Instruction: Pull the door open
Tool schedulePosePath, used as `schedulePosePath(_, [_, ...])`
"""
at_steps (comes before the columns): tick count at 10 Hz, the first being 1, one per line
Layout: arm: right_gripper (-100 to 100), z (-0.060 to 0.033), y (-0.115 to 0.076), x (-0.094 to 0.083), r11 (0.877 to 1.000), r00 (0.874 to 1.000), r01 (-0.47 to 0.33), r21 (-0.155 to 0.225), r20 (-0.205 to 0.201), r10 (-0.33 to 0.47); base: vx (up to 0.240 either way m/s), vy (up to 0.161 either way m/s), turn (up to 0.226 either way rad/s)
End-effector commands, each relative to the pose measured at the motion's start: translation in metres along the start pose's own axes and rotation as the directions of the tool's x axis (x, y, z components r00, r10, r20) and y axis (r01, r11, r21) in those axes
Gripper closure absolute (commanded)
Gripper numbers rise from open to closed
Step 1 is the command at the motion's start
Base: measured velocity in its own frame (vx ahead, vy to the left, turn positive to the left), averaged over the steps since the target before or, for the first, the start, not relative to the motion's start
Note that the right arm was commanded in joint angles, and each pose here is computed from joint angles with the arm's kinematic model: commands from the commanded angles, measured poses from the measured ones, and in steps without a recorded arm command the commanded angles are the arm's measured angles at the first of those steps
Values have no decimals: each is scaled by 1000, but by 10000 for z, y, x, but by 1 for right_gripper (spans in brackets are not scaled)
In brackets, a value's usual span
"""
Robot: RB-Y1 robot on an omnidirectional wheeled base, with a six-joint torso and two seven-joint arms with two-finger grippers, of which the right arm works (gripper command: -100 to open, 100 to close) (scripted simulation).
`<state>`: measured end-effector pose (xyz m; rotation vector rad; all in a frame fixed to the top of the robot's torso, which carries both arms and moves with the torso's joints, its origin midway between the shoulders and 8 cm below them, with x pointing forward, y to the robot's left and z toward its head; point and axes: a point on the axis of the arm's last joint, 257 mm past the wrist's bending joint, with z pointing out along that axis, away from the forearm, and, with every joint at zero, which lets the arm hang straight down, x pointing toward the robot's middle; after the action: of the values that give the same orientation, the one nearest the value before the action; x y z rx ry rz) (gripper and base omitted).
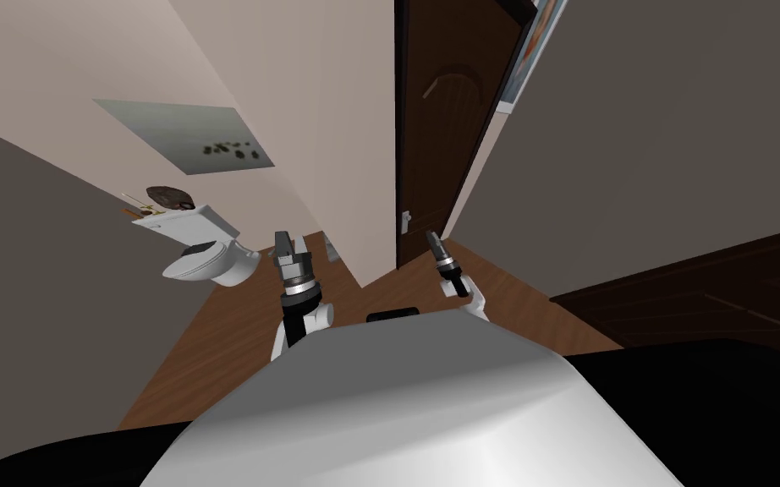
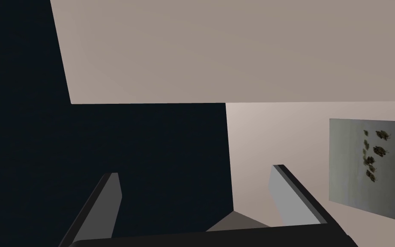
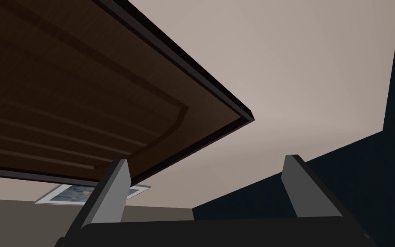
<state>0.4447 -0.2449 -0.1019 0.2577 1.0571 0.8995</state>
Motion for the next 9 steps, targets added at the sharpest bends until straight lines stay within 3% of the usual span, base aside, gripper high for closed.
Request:
schedulePosePath(1, [-100,-16,-124,92,999,998,46,9,-33,-45,75,-15,41])
schedulePosePath(6, [-100,-35,-384,277,991,986,134,21,-101,-132,72,-22,20])
schedulePosePath(8, [-100,-28,-512,361,981,972,195,13,-139,-191,61,-19,22])
schedulePosePath(9, [-100,-56,-559,386,981,971,193,23,-146,-188,62,-17,13])
